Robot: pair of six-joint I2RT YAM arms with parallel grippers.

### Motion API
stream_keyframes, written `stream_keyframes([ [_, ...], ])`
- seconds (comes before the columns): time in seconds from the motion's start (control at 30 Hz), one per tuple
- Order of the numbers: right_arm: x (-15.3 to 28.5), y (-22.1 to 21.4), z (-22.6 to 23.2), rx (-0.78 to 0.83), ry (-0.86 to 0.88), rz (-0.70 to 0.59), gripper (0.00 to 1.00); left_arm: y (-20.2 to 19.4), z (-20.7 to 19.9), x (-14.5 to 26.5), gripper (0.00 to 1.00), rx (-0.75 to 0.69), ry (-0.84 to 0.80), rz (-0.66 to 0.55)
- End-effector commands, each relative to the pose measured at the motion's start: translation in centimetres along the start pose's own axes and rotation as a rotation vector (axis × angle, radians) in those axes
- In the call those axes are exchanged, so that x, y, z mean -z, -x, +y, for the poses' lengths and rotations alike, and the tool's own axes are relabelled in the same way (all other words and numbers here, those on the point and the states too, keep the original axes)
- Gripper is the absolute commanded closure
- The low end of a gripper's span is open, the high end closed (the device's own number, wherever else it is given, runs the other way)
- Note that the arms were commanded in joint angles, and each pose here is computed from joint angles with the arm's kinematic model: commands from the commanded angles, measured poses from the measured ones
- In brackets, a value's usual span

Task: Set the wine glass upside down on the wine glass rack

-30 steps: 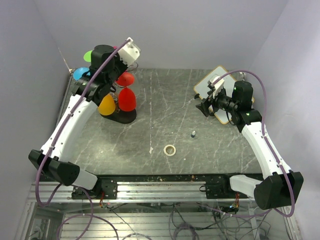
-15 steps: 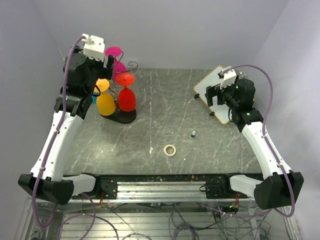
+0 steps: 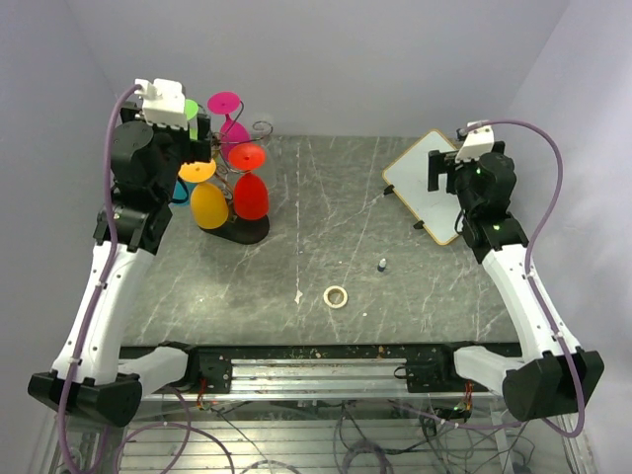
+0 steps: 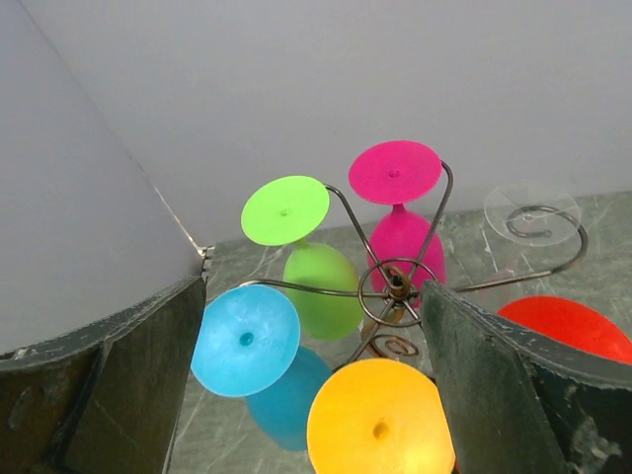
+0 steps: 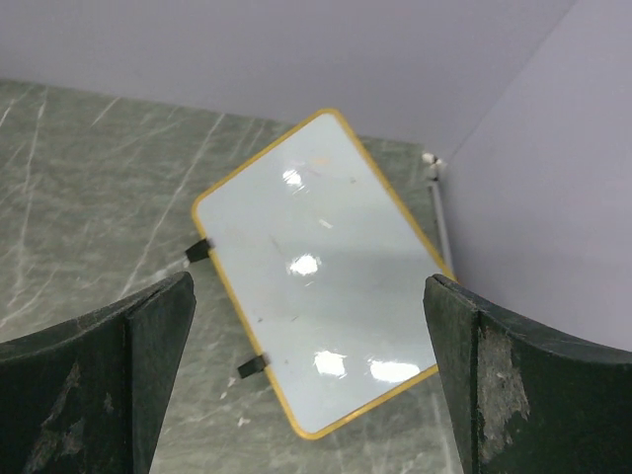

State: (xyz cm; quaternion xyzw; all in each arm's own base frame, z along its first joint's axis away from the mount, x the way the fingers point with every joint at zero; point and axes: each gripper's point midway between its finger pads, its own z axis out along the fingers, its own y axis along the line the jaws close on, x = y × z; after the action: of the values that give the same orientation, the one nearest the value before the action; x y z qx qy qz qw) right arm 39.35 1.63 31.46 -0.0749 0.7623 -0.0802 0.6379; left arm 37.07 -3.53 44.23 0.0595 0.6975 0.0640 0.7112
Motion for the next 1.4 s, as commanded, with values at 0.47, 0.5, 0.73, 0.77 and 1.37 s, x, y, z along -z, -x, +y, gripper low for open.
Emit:
stream_keyframes([
  [0.47,3.2,3.6,-1.3,0.064,0.004,-0.056,0.0,-1.2,-0.3,5.4,0.0,0.002,-0.084,0.028],
  [0.5,3.5,3.7,-1.3,0.058,0.001,-0.061,0.0,-1.4,-0.2,5.6,0.0,0.002,-0.078,0.03],
  [0.73,5.3,3.7,-2.4,0.044,-0.047,-0.069,0.0,-2.4,1.1,7.7,0.0,0.0,-0.023,0.016],
  [0.77,5.5,3.4,-2.5,0.039,-0.055,-0.063,0.0,-2.6,1.4,8.0,0.0,0.0,-0.011,0.016],
  [1.37,10.0,2.8,-1.6,0.022,0.026,-0.077,0.0,-4.4,0.8,10.7,0.0,0.054,-0.063,0.029],
])
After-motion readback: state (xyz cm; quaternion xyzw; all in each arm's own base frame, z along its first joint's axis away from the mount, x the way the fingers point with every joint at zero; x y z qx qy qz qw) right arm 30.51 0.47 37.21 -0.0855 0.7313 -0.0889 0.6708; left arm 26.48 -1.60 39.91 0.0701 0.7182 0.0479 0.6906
